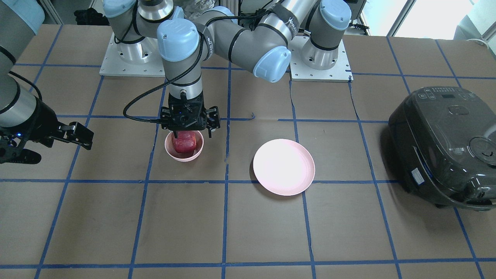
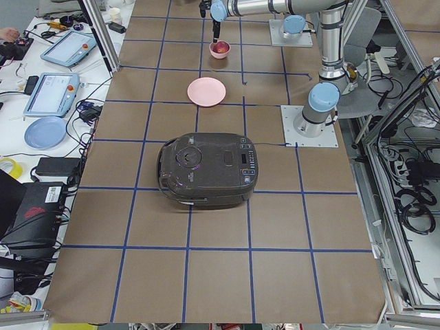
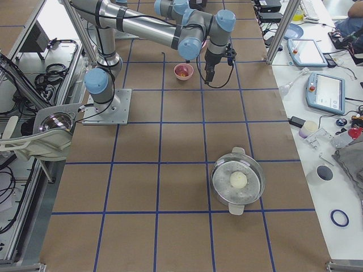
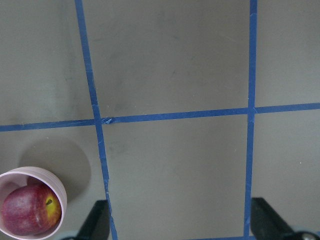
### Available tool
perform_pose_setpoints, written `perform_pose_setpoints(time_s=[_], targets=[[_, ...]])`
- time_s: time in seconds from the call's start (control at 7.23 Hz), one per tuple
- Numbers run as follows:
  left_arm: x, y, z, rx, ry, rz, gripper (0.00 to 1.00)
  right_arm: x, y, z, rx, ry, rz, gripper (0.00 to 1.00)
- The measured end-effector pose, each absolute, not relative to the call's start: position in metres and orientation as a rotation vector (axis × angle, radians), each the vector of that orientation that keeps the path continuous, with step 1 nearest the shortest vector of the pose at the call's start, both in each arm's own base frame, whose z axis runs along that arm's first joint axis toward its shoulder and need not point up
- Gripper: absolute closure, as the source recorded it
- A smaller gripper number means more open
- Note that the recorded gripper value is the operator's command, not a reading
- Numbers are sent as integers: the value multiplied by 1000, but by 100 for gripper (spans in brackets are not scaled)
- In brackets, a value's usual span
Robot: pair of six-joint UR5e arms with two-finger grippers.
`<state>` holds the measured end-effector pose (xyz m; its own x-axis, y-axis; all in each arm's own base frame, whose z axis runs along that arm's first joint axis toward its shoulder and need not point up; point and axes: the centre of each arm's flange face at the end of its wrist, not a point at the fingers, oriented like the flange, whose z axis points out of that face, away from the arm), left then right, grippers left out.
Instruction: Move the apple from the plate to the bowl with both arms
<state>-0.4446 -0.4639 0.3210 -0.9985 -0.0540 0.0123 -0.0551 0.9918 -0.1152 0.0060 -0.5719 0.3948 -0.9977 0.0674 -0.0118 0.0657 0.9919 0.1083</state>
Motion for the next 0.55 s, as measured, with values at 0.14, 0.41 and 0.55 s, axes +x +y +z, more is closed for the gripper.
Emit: perform_pose_setpoints(time_s=[0.14,0.41,0.55], targets=[[-405,-478,346,48,-3146,148,0,7,-569,403,110,3125,144,0],[-300,-506,397,54,-3160,78,0,16,-556,426,110,3133,92,0],[-245,-517,422,96,-3138,75,0,24,-551,433,94,3136,76,0]])
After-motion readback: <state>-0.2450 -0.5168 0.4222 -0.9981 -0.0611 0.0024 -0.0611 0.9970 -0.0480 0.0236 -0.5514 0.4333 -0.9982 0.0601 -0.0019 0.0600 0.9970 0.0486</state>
